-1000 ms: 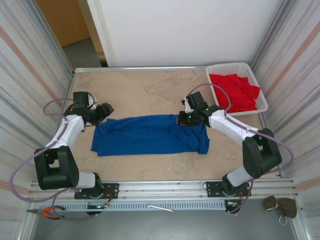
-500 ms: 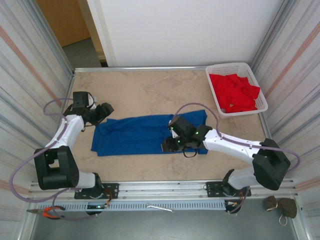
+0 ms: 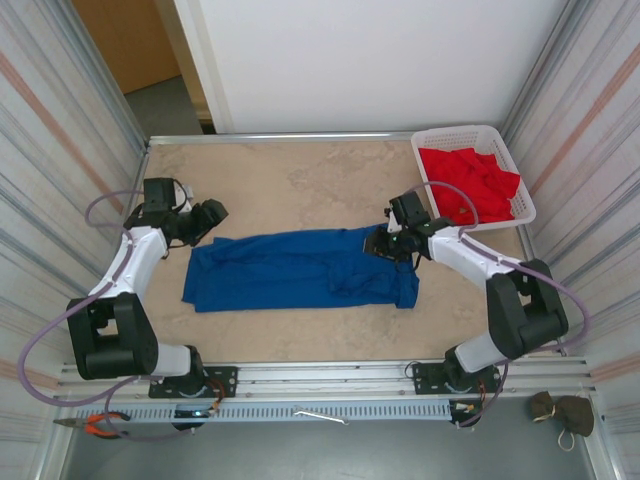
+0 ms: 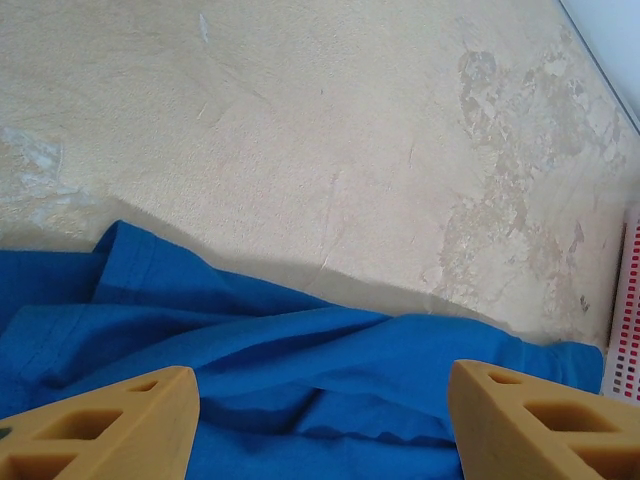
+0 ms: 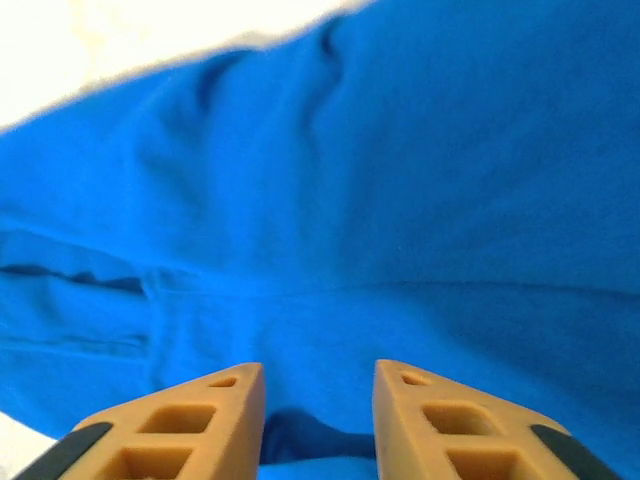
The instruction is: Fold the inside-out t-shirt
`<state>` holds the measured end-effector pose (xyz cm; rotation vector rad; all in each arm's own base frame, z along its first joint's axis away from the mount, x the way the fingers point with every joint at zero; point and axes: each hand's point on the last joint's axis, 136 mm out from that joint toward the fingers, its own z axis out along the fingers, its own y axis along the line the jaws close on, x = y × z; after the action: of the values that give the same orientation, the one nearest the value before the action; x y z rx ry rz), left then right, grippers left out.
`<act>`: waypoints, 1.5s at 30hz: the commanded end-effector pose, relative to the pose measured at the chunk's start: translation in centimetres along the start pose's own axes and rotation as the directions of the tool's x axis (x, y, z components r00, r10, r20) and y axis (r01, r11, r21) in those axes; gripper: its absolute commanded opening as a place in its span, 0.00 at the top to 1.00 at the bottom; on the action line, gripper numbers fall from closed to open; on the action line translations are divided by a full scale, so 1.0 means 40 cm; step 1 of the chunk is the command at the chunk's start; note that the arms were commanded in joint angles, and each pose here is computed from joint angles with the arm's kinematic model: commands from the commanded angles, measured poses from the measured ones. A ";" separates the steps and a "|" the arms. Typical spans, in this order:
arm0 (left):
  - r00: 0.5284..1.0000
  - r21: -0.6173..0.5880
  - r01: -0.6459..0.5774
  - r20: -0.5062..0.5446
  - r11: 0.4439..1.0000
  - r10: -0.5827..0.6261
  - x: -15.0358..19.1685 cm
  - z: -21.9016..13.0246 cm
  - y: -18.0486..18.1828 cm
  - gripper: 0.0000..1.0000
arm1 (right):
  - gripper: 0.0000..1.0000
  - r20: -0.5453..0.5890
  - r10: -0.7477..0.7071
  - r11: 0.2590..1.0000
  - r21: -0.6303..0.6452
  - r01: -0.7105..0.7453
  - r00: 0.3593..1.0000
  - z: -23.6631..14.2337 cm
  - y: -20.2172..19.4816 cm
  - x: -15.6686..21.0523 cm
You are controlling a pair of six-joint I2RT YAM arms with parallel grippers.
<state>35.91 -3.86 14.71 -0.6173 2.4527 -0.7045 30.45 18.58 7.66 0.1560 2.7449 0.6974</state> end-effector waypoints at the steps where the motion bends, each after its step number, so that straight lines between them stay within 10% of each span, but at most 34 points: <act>1: 1.000 0.012 -0.008 -0.018 1.000 0.008 0.011 0.000 -0.006 0.33 | 0.72 -0.090 -0.037 0.997 -0.073 0.031 0.995 0.016 0.024 0.081; 10: 1.000 0.014 -0.005 -0.031 1.000 0.005 0.018 0.012 0.002 0.33 | 0.85 -0.174 -0.078 0.994 -0.094 0.062 0.982 -0.047 0.044 0.297; 19: 0.998 -0.053 -0.045 -0.045 0.998 0.043 0.026 0.000 0.023 0.33 | 0.80 0.041 0.011 0.991 -0.137 -0.005 0.999 -0.166 0.046 0.106; 29: 0.989 -0.036 -0.078 -0.131 0.996 0.073 0.063 0.114 -0.014 0.32 | 0.82 -0.020 -0.027 0.985 -0.169 0.023 0.999 0.027 0.138 0.030; 45: 0.987 -0.271 0.001 -0.156 0.963 -0.044 0.023 0.215 0.236 0.32 | 0.85 0.002 0.275 0.956 0.107 -0.274 0.961 0.100 -0.112 0.180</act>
<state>37.04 -1.23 3.29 -0.7433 2.7016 -0.5045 25.96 19.93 1.89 0.4499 2.7671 0.7705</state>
